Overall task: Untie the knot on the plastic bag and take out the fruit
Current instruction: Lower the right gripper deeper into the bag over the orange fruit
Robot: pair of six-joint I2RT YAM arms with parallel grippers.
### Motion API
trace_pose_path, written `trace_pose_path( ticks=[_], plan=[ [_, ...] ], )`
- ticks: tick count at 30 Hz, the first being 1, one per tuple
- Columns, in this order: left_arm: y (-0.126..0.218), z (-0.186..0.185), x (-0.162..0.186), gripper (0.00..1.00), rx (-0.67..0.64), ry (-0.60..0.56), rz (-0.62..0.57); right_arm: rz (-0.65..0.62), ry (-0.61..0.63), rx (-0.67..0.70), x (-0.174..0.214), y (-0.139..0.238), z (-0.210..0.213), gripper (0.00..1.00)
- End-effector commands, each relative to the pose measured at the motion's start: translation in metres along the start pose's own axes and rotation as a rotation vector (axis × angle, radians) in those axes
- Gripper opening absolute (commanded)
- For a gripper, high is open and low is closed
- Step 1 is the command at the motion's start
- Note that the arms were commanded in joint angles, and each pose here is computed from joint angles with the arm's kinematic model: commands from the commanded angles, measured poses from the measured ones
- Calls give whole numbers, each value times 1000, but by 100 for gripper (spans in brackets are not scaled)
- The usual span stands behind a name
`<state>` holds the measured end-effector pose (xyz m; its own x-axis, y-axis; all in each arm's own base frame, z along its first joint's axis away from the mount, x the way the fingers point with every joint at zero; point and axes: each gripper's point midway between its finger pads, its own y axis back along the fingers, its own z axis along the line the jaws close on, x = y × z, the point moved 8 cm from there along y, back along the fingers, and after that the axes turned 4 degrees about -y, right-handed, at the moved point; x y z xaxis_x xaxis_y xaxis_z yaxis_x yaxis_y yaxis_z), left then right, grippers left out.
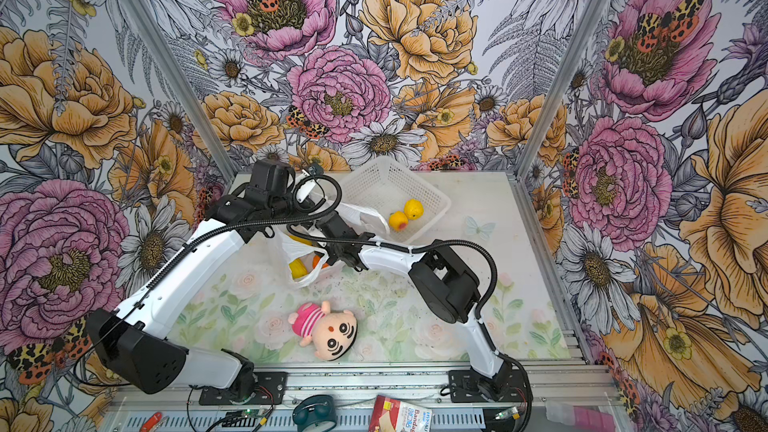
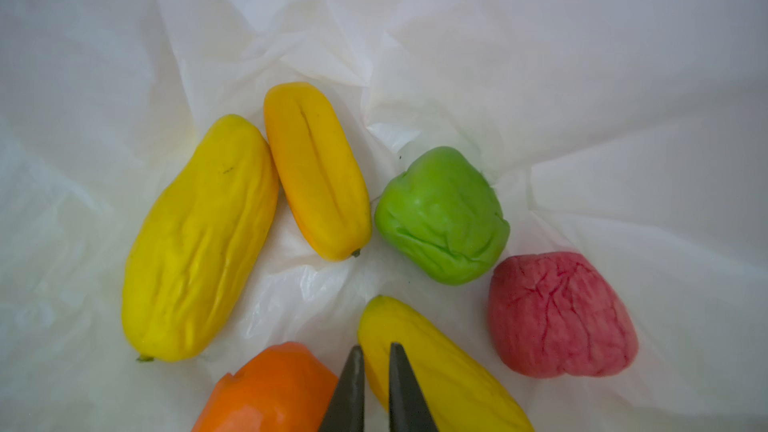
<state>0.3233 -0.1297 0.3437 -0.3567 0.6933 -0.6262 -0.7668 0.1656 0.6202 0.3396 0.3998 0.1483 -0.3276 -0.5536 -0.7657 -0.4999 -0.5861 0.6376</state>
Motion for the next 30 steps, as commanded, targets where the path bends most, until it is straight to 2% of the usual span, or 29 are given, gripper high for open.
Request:
trace_pose_path(
  ticks=[1, 3, 5, 7, 11, 18, 22, 24, 27, 30],
  plan=[
    [14, 8, -7, 0, -11, 29, -52, -101, -32, 21, -15, 2, -9, 16],
    [18, 9, -9, 0, -2, 40, -69, -79, -33, 95, -12, 2, -16, 20],
    [20, 9, -10, 0, 7, 43, -81, -58, -41, 157, -7, 1, -22, 35],
    [21, 9, -11, 0, 14, 46, -89, -36, -51, 209, -2, 0, -26, 45],
    [14, 6, -8, 0, 27, 36, -73, -12, -86, 220, 8, 4, -23, 57],
    [-5, -12, -2, 0, 47, -7, -10, 36, -77, 252, 38, 26, 20, 63],
    [-21, -35, 8, 0, 39, -50, 124, 59, -71, 326, 54, 32, 34, 66],
    [-21, -37, 16, 0, 54, -17, 168, 51, -88, 348, 55, 36, 32, 71],
    [-11, -37, 28, 0, 131, 51, 138, 45, -113, 365, 56, 40, 29, 78],
    [7, -34, 35, 0, 190, 107, 49, 28, -128, 354, 51, 44, 30, 79]
  ],
)
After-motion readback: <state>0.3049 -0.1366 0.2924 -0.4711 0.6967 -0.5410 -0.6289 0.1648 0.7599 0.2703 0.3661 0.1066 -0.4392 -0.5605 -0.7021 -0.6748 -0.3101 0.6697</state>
